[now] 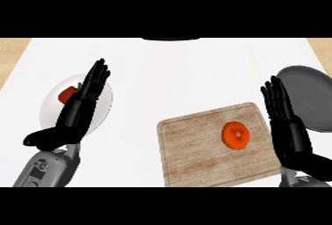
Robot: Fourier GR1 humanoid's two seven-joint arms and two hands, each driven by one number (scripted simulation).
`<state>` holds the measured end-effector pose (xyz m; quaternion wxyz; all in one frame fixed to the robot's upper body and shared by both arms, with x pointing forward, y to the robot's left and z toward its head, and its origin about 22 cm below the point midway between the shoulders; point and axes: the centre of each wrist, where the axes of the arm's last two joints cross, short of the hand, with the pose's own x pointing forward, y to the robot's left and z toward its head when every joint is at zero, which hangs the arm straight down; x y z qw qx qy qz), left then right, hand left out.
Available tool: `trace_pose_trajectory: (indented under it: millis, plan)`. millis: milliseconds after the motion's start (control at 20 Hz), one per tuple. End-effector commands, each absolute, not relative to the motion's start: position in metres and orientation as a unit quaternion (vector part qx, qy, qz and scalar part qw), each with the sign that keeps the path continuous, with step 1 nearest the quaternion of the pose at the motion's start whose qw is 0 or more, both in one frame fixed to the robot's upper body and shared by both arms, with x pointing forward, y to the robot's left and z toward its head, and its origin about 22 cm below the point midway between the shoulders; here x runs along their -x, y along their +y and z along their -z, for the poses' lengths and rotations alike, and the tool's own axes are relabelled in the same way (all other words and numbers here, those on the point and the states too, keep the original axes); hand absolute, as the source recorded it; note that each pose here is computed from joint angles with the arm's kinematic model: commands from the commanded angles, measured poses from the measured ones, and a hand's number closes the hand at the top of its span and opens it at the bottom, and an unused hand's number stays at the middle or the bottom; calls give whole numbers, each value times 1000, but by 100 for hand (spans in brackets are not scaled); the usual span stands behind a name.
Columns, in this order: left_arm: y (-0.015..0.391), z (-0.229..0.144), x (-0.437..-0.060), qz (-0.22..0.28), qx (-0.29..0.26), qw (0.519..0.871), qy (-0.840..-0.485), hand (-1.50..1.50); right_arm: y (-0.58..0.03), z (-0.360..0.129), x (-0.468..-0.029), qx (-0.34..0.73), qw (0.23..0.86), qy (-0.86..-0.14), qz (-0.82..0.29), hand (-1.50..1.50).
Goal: Pick the squash from the cutting board and place it in the pan
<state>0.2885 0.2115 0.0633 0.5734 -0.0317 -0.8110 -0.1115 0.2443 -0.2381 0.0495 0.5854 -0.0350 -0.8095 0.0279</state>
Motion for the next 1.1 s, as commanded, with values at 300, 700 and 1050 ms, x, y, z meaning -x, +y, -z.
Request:
trace_pose_trajectory:
  millis: [300,700,1050]
  plan:
    - [205,-12,-271,87,74,719,-685,0,-265,-125,-293,214,403,-770,-447,150]
    - [217,-6,-249,45,110,769,-628,0,-230,-82,-309,131,335,-812,-460,-150]
    - [219,-5,-254,45,100,773,-624,0,-218,-88,-300,279,349,-556,-701,-150]
